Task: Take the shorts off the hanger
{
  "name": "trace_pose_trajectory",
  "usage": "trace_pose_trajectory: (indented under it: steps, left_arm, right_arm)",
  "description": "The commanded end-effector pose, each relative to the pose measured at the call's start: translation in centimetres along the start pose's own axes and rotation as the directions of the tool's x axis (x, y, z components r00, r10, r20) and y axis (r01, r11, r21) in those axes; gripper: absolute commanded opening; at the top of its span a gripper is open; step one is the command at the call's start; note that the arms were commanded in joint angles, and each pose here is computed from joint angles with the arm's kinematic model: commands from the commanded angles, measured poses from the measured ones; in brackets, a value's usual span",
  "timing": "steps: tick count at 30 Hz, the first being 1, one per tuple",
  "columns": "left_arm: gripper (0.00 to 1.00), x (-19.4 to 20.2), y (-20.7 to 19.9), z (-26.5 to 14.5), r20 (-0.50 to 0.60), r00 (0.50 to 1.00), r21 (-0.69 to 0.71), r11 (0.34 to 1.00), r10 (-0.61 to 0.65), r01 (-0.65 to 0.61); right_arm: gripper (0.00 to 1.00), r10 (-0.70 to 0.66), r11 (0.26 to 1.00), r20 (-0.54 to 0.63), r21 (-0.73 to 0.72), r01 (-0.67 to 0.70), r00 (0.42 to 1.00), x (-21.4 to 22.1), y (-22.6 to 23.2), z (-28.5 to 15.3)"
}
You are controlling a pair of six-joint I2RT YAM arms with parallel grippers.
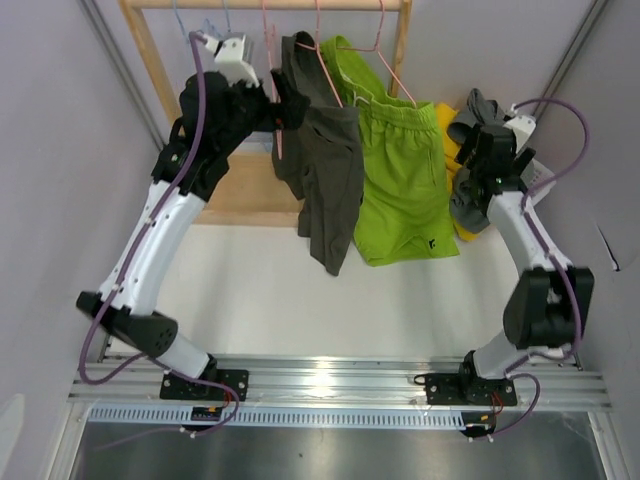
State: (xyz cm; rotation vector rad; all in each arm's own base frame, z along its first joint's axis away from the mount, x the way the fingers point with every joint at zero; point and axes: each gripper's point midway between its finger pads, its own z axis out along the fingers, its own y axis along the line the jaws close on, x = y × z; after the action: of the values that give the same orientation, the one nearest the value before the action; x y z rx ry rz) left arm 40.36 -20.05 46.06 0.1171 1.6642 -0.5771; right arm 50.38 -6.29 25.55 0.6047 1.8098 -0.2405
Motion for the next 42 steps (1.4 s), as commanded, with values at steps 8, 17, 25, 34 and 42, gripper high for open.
trace_pose_trajectory:
  steps: [8,17,25,34,42]
  left_arm:
    - [0.99,-5.5,-3.9,5.6,0.085,0.996,0.040,0.999,-0.007,0.003]
    - [0.95,-2.5,-3.6,10.4,0.059,0.996,0.042,0.997,-0.073,0.070]
    - [0.76,-1.0,-3.5,13.2,0.070,0.993,0.051,0.994,-0.098,0.095]
    - [0.05,-1.1,-4.3,13.7,0.073,0.990,0.095,0.989,-0.123,0.116]
    - [0.00,-4.5,-5.1,9.7,0.110,0.986,0.100,0.988,-0.129,0.118]
  right_arm:
    - [1.00,0.212,0.964,0.315,-0.221,-0.146,0.925,-9.1,-4.7,-22.5]
    - [1.00,0.218,0.955,0.321,-0.264,-0.134,0.922,-8.5,-9.5,-29.1]
    - [0.99,0.238,0.943,0.313,-0.300,-0.142,0.919,-8.6,-10.2,-30.8]
    - [0.99,0.235,0.936,0.288,-0.325,-0.136,0.928,-7.6,-9.9,-30.9]
    - [0.99,0.276,0.828,0.244,-0.551,-0.101,0.929,-9.0,-5.6,-33.3]
